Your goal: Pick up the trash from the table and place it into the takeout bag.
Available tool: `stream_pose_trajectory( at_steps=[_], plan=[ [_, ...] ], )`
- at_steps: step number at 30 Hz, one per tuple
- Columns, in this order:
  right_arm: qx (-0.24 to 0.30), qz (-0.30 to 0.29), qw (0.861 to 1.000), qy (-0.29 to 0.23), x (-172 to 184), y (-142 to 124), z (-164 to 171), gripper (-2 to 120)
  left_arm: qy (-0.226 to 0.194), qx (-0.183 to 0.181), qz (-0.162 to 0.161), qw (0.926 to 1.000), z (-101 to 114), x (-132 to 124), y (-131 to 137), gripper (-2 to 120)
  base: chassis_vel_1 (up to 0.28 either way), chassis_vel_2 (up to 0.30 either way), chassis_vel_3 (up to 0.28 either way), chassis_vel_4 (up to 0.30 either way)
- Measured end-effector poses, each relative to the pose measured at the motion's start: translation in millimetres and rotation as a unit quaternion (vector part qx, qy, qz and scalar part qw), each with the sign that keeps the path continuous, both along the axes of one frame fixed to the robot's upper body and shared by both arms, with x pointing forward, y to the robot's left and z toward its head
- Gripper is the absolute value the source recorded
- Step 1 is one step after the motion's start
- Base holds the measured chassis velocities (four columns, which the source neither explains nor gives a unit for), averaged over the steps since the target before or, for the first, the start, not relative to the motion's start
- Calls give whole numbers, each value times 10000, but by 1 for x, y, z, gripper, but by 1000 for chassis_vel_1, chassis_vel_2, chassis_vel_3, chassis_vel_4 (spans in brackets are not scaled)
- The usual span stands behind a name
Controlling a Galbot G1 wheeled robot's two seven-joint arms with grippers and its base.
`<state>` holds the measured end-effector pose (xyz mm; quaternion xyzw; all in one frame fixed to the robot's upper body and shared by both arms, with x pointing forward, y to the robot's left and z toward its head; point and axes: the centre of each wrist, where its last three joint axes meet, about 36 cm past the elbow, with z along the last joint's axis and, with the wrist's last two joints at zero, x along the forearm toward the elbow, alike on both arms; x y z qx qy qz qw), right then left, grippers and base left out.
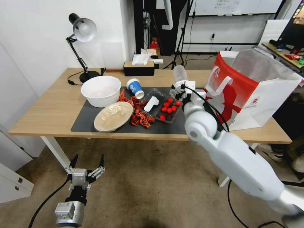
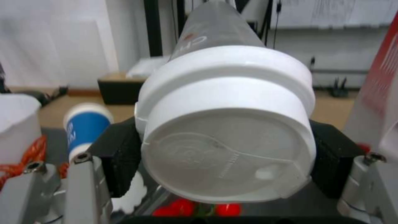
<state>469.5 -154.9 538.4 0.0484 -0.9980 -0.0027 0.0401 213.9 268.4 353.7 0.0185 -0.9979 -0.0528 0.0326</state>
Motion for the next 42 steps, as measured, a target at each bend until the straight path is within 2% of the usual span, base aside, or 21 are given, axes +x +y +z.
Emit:
stream_pose_trajectory(
  at_steps=[3, 5, 6, 7, 8, 9, 11, 17, 20, 26, 29, 31, 32, 34, 37, 42],
  plan=[
    [-21, 68, 9997, -237, -4, -8, 0, 76, 1, -9, 3, 10000, 0, 0, -1, 100, 0, 0, 0, 0],
    [-18, 152, 9962, -859, -9, -25, 6, 76, 2, -23, 3, 10000, -1, 1, -3, 100, 0, 0, 0, 0],
    [-18, 152, 9962, -859, -9, -25, 6, 76, 2, -23, 3, 10000, -1, 1, -3, 100, 0, 0, 0, 0],
    [25, 146, 9935, -1131, -12, -34, 13, 76, 7, -25, 5, 10000, -2, 1, -3, 100, 0, 0, 0, 0],
    [33, -62, 9883, -1521, -15, -52, 33, 76, 13, -28, 7, 10000, -3, 2, -3, 100, 0, 0, 0, 0],
    [33, -62, 9883, -1521, -15, -52, 33, 76, 13, -28, 7, 10000, -3, 2, -3, 100, 0, 0, 0, 0],
    [-80, -500, 9823, -1801, -13, -77, 57, 76, 14, -29, 3, 10000, -3, 2, -3, 100, 0, 0, 0, 0],
    [-350, -991, 9787, -1766, -2, -108, 67, 76, 8, -42, -12, 10000, -3, 2, -4, 100, 0, 0, 0, 0],
    [-393, -1518, 9749, -1583, 6, -126, 73, 76, 16, -43, -26, 10000, -4, 1, -4, 100, 0, 0, 0, 0],
    [-370, -2049, 9686, -1358, 12, -140, 76, 76, 12, -41, -41, 10000, -3, -1, -5, 100, 0, 0, 0, 0],
    [-305, -2141, 9679, -1280, 12, -142, 75, 76, 5, -37, -48, 10000, -2, -1, -5, 100, 0, 0, 0, 0],
    [-297, -2151, 9683, -1236, 12, -143, 73, 84, -4, -37, -54, 10000, -1, -1, -5, 100, 0, 0, 0, 0],
    [-297, -2151, 9683, -1236, 12, -143, 73, 84, -4, -37, -54, 10000, -1, -1, -5, 100, 0, 0, 0, 0],
    [-292, -2166, 9682, -1217, 11, -143, 72, 93, -5, -38, -58, 10000, 0, -2, -5, 100, 0, 0, 0, 0],
    [-286, -2178, 9679, -1223, 11, -144, 72, 100, 1, -33, -61, 10000, 0, -3, -5, 100, 0, 0, 0, 0],
    [-284, -2172, 9679, -1232, 11, -143, 73, 100, 2, -35, -63, 10000, 1, -4, -5, 100, 0, 0, 0, 0]
  ],
)
